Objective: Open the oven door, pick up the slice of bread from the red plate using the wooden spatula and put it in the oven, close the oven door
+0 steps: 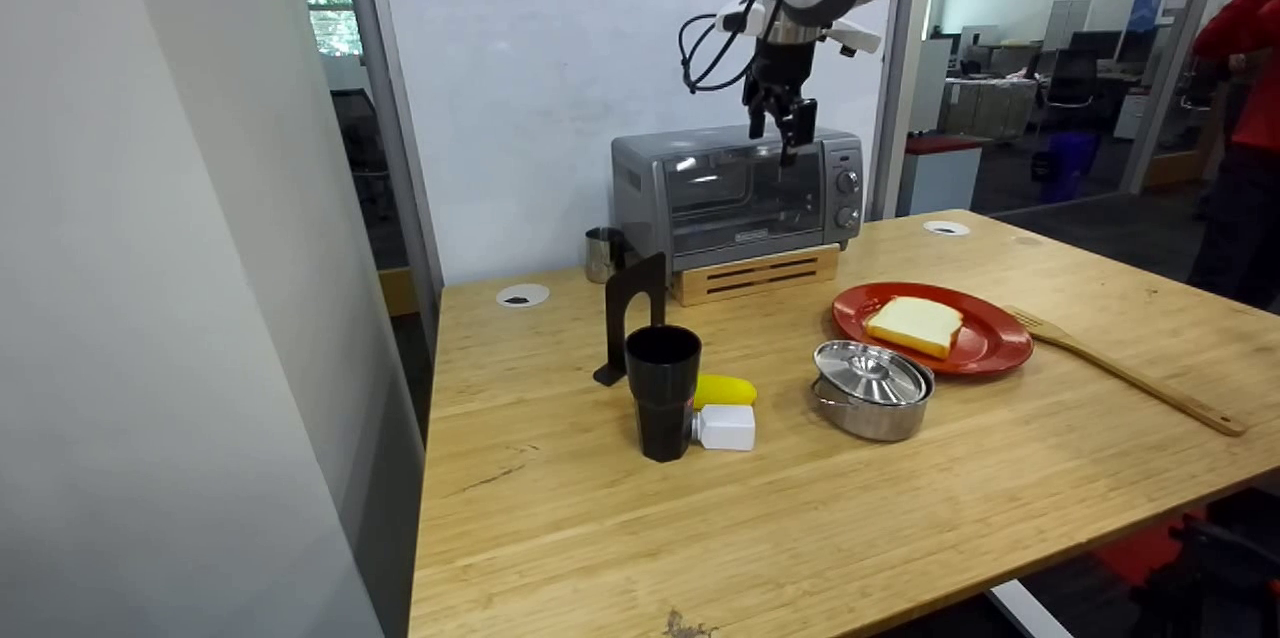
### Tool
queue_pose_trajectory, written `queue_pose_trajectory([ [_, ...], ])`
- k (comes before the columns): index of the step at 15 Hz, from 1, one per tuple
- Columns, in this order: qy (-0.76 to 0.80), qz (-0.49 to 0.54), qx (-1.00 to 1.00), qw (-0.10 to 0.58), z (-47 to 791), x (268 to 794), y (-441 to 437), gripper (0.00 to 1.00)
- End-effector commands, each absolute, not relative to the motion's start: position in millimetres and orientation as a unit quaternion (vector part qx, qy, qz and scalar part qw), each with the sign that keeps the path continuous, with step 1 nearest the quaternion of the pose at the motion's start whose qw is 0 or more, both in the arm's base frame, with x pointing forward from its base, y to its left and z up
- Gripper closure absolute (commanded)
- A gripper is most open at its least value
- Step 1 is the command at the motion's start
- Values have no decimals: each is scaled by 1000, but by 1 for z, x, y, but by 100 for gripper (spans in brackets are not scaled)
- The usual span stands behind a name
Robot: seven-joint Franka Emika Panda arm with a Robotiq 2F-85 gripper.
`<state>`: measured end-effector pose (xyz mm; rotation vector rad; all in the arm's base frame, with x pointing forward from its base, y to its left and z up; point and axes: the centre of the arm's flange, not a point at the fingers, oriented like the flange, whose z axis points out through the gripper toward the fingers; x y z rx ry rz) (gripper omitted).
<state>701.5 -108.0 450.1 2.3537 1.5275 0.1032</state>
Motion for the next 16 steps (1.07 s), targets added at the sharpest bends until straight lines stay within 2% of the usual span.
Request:
queue_pose_trajectory([
  [1, 543, 43, 827, 142, 450, 698, -114, 0],
  [8, 532, 32, 836, 131, 432, 695, -138, 0],
  [16, 568, 15, 820, 66, 409, 679, -121, 0],
])
